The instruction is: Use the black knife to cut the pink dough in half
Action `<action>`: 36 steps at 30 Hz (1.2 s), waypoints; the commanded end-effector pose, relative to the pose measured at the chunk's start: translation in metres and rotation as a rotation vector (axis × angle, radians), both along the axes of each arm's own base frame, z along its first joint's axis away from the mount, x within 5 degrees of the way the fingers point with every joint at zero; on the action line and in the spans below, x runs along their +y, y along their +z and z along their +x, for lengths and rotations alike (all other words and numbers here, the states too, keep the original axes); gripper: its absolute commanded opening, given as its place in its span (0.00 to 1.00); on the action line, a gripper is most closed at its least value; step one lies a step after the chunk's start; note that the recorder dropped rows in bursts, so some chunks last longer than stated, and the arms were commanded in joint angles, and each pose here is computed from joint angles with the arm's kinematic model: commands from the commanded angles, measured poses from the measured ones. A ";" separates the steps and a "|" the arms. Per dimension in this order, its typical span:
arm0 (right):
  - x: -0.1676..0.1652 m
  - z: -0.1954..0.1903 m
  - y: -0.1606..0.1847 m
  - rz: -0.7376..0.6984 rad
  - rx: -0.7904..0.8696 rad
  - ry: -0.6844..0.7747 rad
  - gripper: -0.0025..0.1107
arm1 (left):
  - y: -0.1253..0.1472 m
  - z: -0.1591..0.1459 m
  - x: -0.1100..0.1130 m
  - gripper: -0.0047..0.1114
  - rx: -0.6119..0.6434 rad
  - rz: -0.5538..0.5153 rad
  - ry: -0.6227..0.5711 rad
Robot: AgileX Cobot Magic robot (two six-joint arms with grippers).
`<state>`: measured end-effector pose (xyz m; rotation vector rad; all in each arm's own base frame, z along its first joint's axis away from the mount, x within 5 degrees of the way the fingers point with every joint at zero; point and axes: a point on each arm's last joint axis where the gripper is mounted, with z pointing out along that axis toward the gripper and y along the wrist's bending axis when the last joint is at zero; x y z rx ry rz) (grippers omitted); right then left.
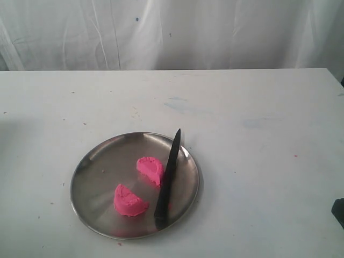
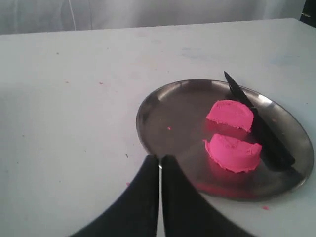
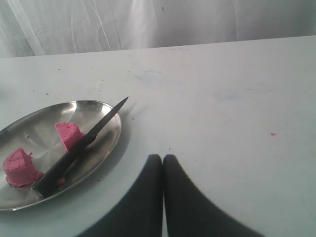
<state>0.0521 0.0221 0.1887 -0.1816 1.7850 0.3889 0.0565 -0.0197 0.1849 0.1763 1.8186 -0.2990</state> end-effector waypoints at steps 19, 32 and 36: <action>-0.001 0.000 -0.001 0.004 -0.002 -0.011 0.02 | -0.009 -0.005 0.001 0.12 0.001 0.011 -0.008; -0.001 0.000 -0.001 0.004 -0.002 -0.011 0.02 | -0.009 -0.005 0.000 0.12 0.001 0.011 -0.010; -0.001 0.000 -0.001 0.004 -0.002 -0.011 0.02 | -0.009 -0.005 0.000 0.12 0.001 0.011 -0.010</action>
